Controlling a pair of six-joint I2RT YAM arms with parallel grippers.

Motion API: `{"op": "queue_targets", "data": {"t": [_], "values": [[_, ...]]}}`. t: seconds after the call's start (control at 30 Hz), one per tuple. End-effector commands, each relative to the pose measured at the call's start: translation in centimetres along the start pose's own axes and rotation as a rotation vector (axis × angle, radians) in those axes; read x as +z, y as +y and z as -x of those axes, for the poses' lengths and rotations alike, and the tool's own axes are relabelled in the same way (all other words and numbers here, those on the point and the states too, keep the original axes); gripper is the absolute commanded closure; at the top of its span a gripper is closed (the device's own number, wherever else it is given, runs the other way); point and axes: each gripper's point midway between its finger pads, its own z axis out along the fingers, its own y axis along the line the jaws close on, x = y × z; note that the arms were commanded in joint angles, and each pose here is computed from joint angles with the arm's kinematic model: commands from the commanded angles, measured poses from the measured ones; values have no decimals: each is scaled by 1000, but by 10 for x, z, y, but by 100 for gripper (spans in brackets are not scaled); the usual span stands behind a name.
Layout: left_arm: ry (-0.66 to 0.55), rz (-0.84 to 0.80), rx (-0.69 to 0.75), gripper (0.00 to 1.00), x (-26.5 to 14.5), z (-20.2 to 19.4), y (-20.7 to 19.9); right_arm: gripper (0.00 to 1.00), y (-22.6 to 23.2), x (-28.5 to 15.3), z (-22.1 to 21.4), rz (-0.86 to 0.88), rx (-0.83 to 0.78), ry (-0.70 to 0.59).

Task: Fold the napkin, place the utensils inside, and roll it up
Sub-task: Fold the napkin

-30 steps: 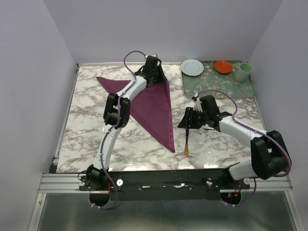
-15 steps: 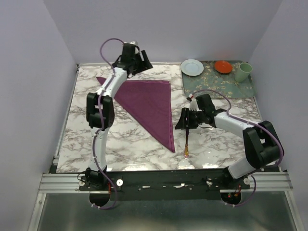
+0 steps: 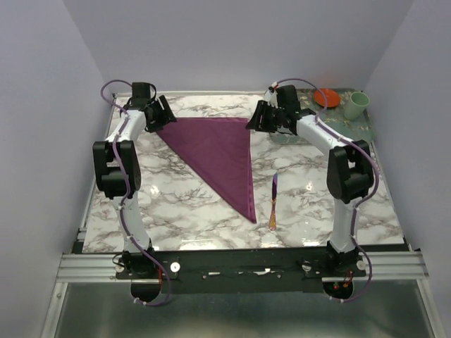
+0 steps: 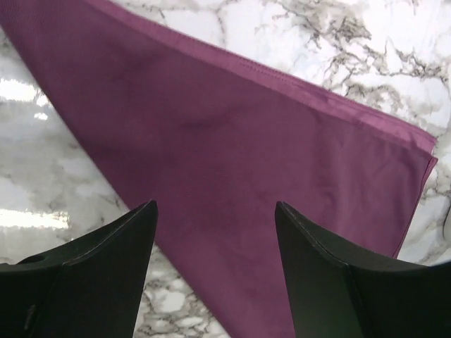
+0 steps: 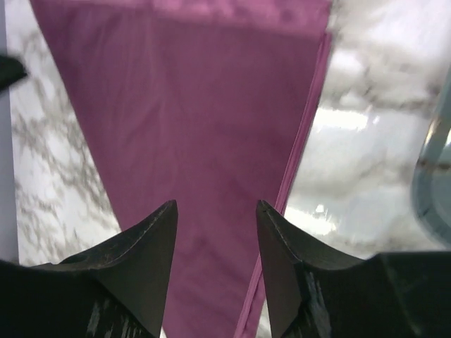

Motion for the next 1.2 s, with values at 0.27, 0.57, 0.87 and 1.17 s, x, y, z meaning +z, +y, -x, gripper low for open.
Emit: {"op": "queue_targets", "data": {"t": [0.27,0.57,0.87,1.17], "values": [[-116,-262,-164,26,-84,-2,-41,48,-50,77,30,-109,195,78],[-139,-342,-177,27,-116,-13,-55,51,-64,99,15,-114,277,113],[-185,-404,-166,27,-146,-3,-72,55,-75,109,7,-161,297,113],[-216,-459,-162,27,-167,6,-87,63,-68,113,10,-133,292,125]]}}
